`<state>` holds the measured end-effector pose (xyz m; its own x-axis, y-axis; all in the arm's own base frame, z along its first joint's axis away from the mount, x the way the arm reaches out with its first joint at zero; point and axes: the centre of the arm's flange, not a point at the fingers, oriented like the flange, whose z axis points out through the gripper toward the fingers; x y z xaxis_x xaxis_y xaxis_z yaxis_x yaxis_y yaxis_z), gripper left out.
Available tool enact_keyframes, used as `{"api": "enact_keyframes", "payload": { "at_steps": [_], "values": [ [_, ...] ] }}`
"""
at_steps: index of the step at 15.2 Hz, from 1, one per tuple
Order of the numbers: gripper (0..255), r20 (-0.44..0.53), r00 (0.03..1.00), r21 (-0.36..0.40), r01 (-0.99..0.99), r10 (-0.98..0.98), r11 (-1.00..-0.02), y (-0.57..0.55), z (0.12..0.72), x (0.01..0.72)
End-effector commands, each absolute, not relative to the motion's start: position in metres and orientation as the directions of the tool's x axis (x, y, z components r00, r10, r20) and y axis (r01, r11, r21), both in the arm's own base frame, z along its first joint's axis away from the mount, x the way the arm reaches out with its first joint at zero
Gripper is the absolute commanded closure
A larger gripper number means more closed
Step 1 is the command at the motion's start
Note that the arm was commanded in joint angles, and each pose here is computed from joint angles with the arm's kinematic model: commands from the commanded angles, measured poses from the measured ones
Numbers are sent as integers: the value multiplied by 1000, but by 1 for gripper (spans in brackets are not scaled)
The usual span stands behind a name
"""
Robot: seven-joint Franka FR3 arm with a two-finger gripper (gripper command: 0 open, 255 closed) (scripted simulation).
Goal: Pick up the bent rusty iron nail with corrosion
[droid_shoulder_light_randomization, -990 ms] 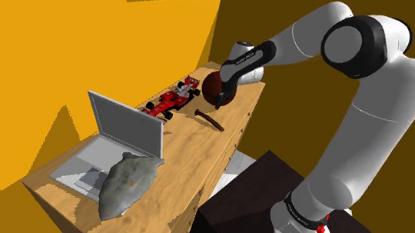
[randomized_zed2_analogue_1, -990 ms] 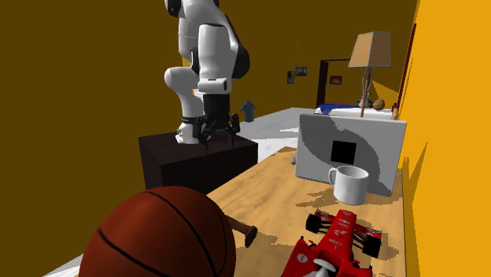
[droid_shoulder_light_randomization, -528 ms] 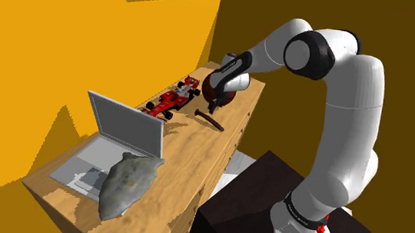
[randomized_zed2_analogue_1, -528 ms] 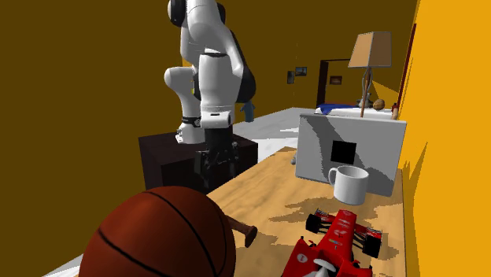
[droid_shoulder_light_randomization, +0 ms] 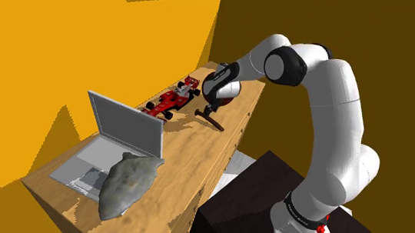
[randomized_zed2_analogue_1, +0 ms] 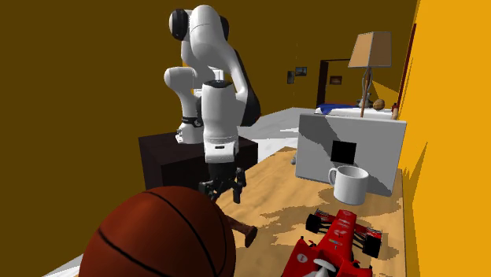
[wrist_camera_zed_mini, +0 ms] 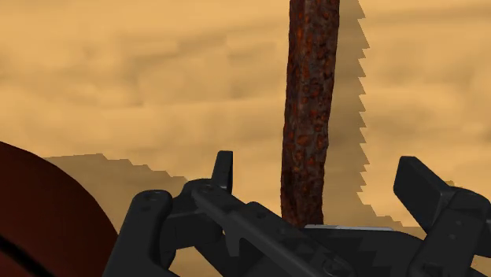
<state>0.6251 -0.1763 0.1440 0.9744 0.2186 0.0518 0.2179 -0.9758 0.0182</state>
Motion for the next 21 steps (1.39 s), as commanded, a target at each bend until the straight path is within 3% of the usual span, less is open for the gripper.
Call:
{"api": "enact_keyframes", "payload": {
  "at_steps": [1, 6, 7, 21],
  "values": [
    [0, 52, 974, 18, 218, 219, -976, -177, 134, 625],
    [0, 52, 974, 18, 218, 219, -976, -177, 115, 625],
    [255, 52, 974, 18, 218, 219, -976, -177, 115, 625],
    [255, 52, 974, 18, 218, 219, -976, -177, 141, 625]
  ]
}}
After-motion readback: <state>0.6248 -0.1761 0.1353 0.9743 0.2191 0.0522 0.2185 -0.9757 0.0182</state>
